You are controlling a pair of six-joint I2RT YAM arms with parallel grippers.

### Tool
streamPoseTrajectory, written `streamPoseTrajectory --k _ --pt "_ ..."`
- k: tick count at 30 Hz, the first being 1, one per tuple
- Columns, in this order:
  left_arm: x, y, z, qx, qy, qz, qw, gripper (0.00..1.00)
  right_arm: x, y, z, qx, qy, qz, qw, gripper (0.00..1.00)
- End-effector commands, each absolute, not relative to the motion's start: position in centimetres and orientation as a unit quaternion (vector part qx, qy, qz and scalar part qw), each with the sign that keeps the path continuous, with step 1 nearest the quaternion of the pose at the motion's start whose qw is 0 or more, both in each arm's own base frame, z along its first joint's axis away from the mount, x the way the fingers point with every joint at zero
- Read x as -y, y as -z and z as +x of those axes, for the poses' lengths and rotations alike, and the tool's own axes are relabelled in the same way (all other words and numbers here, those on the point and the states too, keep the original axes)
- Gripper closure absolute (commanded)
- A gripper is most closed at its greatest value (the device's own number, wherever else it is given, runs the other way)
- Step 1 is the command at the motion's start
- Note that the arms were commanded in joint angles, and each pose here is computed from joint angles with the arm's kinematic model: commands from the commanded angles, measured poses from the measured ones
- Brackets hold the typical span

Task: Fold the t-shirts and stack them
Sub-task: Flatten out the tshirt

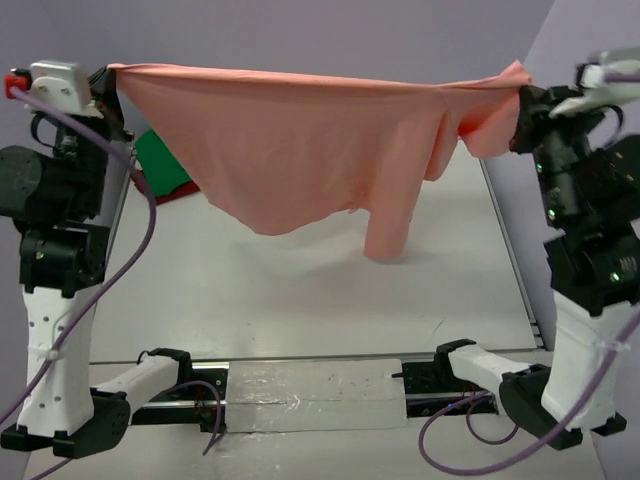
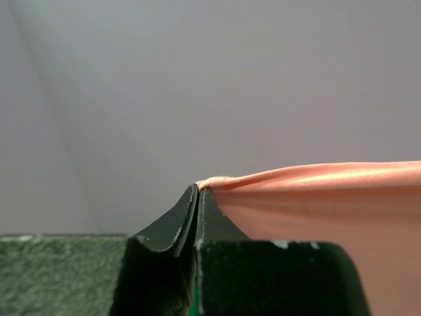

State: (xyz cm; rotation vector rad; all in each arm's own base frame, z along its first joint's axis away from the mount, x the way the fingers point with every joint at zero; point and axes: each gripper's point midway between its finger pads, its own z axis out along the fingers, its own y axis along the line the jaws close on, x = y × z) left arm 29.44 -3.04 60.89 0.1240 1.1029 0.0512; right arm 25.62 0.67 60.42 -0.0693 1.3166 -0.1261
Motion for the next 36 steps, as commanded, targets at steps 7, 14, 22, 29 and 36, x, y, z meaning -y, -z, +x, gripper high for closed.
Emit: streamPoseTrajectory --k 7,14,22,29,36 --pt "-0.7 -66.6 17.7 -0.465 -0.026 -0.009 0.885 0.96 -4.4 -61.5 15.2 -0.564 -0.108 -0.079 0.815 1.00" --pt "-2.6 -65.5 16.1 -0.472 -0.087 -0.014 0.877 0.96 -12.6 -57.6 18.1 -0.582 -0.302 -0.182 0.733 1.00" --pt "-2.2 -65.5 16.4 -0.479 -0.085 -0.002 0.874 0.96 -16.8 -53.6 20.5 -0.588 -0.402 -0.243 0.659 1.00" --pt "-1.4 -64.8 18.4 -0.491 -0.077 0.012 0.867 0.96 -13.3 -50.1 25.8 -0.651 -0.281 -0.172 0.684 1.00" --pt "-0.7 -62.9 21.3 -0.505 -0.077 0.021 0.859 0.97 -7.4 -45.8 32.0 -0.695 -0.112 -0.071 0.707 1.00"
